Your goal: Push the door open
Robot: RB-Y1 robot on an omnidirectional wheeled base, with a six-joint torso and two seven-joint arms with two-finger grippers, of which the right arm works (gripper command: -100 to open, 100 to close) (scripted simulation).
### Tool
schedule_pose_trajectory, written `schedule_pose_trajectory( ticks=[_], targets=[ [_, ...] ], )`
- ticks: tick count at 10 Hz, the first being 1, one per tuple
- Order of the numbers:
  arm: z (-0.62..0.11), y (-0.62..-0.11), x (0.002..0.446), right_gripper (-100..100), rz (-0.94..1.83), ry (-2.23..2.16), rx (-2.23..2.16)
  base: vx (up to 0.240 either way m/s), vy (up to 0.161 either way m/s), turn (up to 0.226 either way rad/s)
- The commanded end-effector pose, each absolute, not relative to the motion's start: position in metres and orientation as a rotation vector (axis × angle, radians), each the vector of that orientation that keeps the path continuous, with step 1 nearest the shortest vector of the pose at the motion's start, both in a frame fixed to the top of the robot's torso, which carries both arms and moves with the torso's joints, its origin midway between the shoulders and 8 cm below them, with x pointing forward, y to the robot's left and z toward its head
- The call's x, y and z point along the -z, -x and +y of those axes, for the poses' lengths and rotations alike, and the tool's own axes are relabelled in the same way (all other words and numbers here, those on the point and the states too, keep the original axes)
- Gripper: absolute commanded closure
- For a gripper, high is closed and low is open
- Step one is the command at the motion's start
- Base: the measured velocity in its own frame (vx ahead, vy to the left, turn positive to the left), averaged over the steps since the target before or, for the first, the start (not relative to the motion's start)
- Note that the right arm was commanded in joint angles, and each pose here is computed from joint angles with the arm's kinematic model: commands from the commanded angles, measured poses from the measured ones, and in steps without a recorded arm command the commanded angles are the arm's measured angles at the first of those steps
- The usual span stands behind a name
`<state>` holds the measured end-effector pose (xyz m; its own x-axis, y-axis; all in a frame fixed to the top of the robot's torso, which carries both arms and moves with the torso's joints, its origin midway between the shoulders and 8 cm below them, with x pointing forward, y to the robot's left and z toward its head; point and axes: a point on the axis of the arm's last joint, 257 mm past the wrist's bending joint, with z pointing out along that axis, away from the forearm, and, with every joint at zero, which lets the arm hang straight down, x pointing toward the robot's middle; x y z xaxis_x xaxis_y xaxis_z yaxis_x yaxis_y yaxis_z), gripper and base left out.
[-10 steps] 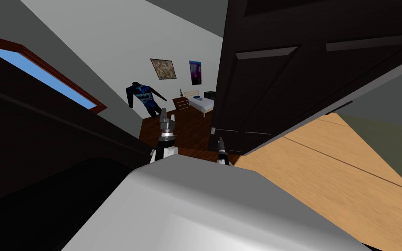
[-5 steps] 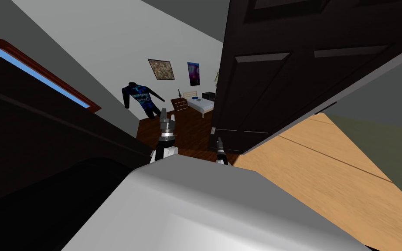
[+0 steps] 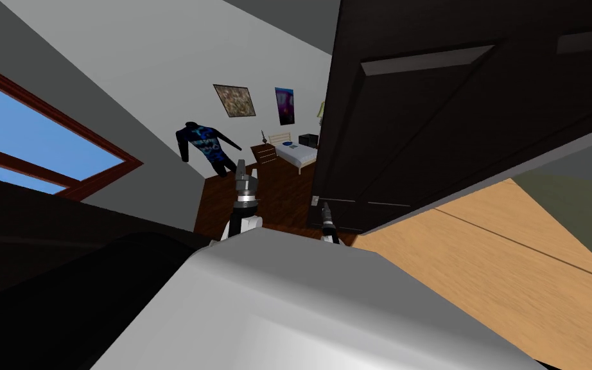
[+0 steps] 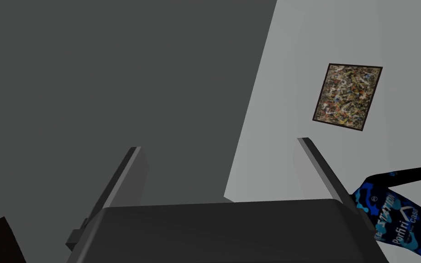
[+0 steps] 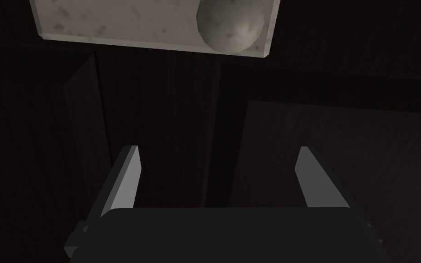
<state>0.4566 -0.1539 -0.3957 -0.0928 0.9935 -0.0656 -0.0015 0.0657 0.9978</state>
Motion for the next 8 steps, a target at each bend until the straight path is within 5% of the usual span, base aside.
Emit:
schedule_pose_trajectory(
  ticks=[1, 5, 6, 8],
  targets=[
    [-0.152, -0.457, 0.395, -100, 1.302, -1.124, -1.231, 0.17, 0.083, 0.024],
    [-0.14, -0.458, 0.394, -100, 1.283, -1.152, -1.251, 0.122, 0.096, 0.002],
    [-0.14, -0.458, 0.394, 100, 1.283, -1.152, -1.251, -0.012, -0.009, 0.025],
    [-0.14, -0.458, 0.394, 100, 1.283, -1.152, -1.251, -0.016, -0.018, 0.014]
  ],
)
